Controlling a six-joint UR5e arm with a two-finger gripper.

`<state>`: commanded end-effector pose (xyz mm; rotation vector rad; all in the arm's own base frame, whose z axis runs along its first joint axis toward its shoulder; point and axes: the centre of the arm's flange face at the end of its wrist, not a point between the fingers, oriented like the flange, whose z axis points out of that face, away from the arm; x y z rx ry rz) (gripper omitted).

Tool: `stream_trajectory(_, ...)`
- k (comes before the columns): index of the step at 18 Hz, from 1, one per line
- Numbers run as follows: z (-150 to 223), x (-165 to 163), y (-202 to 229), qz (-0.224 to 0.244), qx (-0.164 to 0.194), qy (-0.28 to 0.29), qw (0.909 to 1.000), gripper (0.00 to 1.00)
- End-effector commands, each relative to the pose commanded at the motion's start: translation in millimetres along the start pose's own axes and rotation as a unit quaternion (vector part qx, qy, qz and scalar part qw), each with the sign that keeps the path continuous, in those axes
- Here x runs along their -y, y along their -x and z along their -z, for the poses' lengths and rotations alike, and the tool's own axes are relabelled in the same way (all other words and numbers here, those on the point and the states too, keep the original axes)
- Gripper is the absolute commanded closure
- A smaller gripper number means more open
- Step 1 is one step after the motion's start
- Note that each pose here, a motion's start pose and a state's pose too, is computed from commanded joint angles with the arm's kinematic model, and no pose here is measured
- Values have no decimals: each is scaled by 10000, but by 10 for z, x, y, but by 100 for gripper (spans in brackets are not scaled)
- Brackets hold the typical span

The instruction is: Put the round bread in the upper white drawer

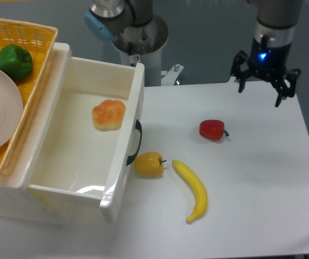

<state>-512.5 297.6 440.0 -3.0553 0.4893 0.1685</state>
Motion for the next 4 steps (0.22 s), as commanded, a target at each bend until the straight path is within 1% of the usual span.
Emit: stream_trajectory(4, -137, 23, -39, -20, -108, -5, 9999, 0)
